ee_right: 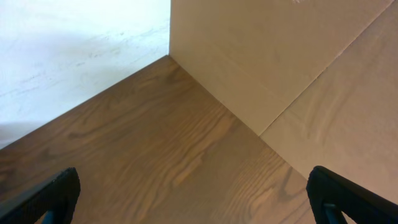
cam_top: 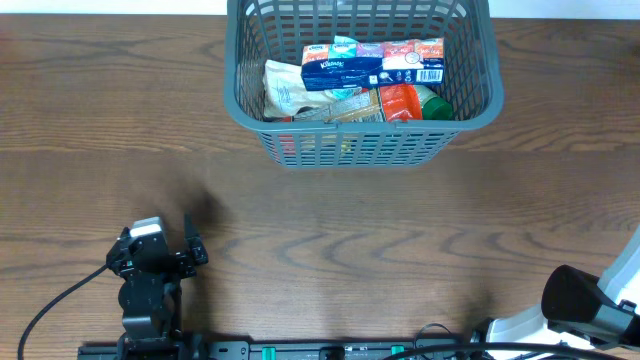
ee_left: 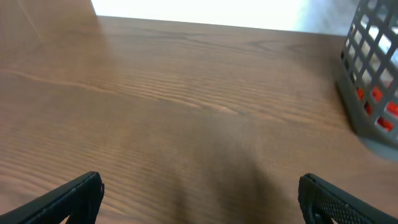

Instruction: Pack container

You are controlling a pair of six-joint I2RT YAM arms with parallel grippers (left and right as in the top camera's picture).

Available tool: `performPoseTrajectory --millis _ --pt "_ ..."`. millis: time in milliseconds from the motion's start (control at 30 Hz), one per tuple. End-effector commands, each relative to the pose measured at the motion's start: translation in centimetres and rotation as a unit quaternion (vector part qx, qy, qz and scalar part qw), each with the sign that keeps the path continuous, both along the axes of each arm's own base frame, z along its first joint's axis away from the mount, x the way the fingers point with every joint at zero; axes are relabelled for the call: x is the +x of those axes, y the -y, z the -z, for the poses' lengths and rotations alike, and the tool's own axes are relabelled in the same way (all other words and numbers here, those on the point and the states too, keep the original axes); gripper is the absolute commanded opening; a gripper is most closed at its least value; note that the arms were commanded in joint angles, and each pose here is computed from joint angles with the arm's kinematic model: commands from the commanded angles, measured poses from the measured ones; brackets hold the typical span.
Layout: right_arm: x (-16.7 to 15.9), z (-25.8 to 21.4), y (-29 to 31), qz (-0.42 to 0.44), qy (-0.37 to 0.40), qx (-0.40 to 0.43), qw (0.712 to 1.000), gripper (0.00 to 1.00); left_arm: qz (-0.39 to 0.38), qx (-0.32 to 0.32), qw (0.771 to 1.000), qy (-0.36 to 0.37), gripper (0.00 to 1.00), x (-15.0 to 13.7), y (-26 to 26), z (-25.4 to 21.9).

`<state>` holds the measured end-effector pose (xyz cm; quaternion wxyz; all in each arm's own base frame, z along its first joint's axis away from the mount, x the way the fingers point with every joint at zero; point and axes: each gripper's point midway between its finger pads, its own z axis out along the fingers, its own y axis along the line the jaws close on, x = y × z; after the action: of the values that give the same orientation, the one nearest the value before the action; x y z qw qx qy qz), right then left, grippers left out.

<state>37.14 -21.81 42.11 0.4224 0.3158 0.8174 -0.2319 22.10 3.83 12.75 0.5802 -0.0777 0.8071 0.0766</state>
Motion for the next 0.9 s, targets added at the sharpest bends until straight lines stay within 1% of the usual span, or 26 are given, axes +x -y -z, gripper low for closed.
performPoseTrajectory --millis 0,167,867 --pt "-0.30 -0.17 0.19 0.009 0.006 0.002 1.000 0.99 0.016 0.046 0.999 -0.017 0.99 0.00 0.02 0.83" --pt "-0.30 -0.17 0.19 0.009 0.006 0.002 1.000 0.99 0.019 0.056 0.998 -0.019 0.99 0.00 0.02 0.83" --pt "-0.30 -0.17 0.19 0.009 0.006 0.002 1.000 0.99 0.019 0.055 0.998 -0.021 0.98 0.00 0.02 0.90"
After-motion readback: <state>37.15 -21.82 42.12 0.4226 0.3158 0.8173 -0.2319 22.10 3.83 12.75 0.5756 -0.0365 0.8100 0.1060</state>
